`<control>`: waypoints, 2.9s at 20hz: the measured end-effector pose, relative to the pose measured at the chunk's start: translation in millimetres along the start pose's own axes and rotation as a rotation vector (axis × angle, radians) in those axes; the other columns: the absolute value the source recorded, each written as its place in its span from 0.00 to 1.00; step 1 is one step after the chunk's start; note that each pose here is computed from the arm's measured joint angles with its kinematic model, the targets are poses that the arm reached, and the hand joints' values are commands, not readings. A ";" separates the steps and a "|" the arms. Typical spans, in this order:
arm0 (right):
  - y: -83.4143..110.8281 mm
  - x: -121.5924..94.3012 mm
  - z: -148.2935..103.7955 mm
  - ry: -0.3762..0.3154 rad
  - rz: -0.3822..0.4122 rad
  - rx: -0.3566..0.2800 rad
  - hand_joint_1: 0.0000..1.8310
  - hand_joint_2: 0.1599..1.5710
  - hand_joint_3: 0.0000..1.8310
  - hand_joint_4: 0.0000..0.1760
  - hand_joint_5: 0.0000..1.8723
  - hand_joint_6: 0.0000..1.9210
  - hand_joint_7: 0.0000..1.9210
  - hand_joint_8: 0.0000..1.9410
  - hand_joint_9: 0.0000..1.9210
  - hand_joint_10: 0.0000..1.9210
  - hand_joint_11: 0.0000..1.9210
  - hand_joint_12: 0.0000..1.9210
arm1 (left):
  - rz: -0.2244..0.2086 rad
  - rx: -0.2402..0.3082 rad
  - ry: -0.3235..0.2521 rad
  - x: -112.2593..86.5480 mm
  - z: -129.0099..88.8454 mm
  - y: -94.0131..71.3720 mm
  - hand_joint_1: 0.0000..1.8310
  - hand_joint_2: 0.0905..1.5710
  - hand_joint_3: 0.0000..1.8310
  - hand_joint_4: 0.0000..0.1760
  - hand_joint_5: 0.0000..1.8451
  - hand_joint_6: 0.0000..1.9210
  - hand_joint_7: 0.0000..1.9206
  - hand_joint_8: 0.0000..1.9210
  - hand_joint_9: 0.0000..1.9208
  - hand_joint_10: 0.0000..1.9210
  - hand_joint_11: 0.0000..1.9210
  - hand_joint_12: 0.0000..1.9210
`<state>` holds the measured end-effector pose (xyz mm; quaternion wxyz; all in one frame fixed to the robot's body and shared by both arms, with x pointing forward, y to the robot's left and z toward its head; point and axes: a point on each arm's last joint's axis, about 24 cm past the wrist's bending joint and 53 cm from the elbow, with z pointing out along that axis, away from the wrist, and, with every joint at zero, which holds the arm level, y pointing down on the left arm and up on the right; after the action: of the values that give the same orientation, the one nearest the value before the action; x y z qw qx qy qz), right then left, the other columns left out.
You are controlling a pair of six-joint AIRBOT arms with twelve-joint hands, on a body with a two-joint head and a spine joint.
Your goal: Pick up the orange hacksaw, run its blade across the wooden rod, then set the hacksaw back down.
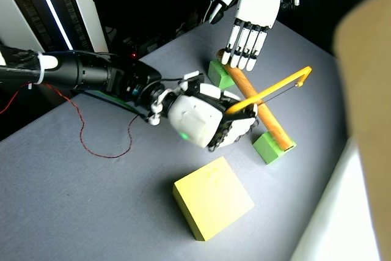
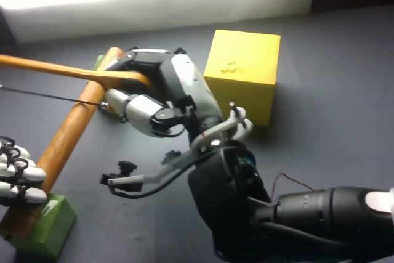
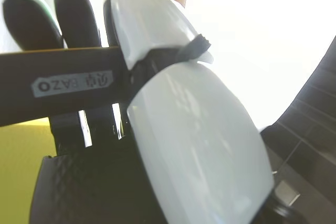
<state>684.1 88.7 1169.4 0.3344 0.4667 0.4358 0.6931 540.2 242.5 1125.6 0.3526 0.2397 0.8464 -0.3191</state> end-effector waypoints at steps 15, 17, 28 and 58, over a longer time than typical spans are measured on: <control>10.0 -21.7 -19.2 0.020 -0.046 0.040 0.69 0.70 0.00 0.00 0.47 0.47 0.52 0.65 0.59 0.64 0.55 0.67 | -0.003 0.007 -0.001 0.2 1.9 -1.6 0.00 0.76 0.00 0.00 0.03 0.00 0.01 0.00 0.02 0.00 0.00 0.09; 18.0 -36.8 -27.0 0.009 -0.074 0.040 0.69 0.70 0.00 0.00 0.47 0.48 0.52 0.64 0.58 0.63 0.55 0.67 | -0.002 0.007 0.000 0.5 1.9 -1.5 0.00 0.76 0.00 0.00 0.03 0.00 0.01 0.00 0.02 0.00 0.00 0.08; 33.8 -58.9 -57.9 0.030 -0.133 0.048 0.69 0.69 0.00 0.00 0.48 0.47 0.53 0.61 0.58 0.62 0.54 0.68 | -0.005 0.008 -0.003 0.0 2.5 -2.0 0.00 0.76 0.00 0.00 0.02 0.00 0.00 0.00 0.01 0.00 0.00 0.05; 37.3 -138.6 -191.1 -0.292 0.210 0.148 0.68 0.72 0.00 0.00 0.41 0.58 0.51 0.64 0.56 0.67 0.54 0.71 | -0.019 0.005 -0.018 -3.3 3.2 -2.1 0.00 0.75 0.00 0.00 0.06 0.00 0.03 0.00 0.04 0.00 0.00 0.19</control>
<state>549.9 -102.6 1119.0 0.2846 0.6284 0.3816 0.6152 542.4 238.2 1127.1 0.3567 0.2299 0.8444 -0.3269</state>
